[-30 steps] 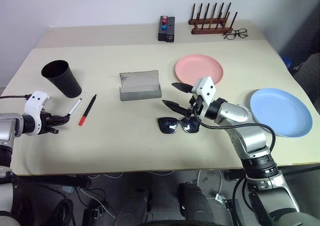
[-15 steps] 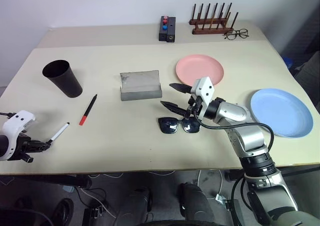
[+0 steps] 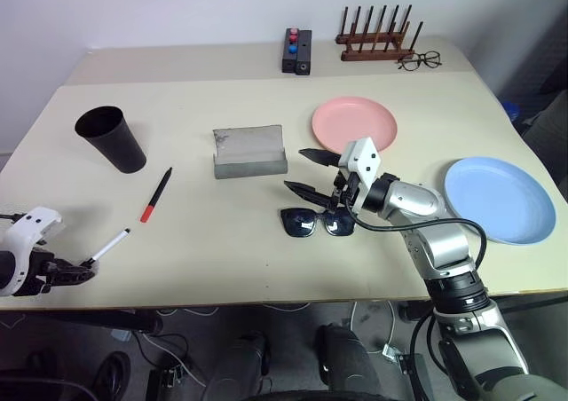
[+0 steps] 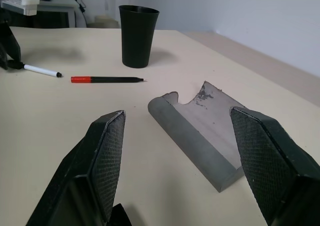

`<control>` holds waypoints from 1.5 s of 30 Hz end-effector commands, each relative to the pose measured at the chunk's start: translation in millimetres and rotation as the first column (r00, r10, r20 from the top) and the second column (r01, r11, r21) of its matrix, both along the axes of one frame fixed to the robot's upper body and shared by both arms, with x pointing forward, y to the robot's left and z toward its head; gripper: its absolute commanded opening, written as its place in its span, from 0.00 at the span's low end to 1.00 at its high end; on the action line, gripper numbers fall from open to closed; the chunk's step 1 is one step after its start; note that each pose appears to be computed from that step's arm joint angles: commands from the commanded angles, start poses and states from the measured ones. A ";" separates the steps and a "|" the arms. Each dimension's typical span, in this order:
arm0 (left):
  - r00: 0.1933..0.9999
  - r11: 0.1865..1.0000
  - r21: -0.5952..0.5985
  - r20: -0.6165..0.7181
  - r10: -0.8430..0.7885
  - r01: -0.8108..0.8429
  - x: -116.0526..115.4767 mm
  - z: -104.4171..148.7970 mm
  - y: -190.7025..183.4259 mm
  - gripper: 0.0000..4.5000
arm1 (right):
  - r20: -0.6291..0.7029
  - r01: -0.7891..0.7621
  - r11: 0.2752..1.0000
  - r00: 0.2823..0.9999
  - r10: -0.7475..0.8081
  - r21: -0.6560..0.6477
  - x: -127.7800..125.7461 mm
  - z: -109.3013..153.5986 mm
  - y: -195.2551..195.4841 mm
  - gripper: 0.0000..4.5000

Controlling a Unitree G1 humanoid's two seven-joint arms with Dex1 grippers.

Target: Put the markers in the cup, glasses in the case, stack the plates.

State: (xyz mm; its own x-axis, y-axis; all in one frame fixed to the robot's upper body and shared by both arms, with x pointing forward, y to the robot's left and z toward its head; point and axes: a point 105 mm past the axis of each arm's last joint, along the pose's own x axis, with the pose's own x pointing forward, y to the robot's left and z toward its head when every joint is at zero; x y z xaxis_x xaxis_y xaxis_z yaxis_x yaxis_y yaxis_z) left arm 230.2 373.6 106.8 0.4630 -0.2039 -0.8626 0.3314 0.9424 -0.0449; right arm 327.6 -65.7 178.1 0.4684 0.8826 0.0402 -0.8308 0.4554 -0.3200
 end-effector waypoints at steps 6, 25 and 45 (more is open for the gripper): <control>0.987 0.986 0.059 0.043 -0.156 0.154 31.3 32.2 -5.1 0.99 | 0.058 -0.013 1.000 0.998 0.011 0.023 -3.0 14.0 2.8 0.76; 0.925 0.933 -0.023 -0.124 -0.358 0.358 59.1 12.5 -32.2 0.99 | -0.011 -0.134 0.989 0.991 0.135 0.068 -28.0 16.6 0.8 0.76; 0.919 0.925 -0.045 -0.105 -0.380 0.378 64.0 12.9 -45.2 0.01 | -0.042 -0.260 0.965 0.964 0.261 0.020 -53.7 8.0 0.8 0.76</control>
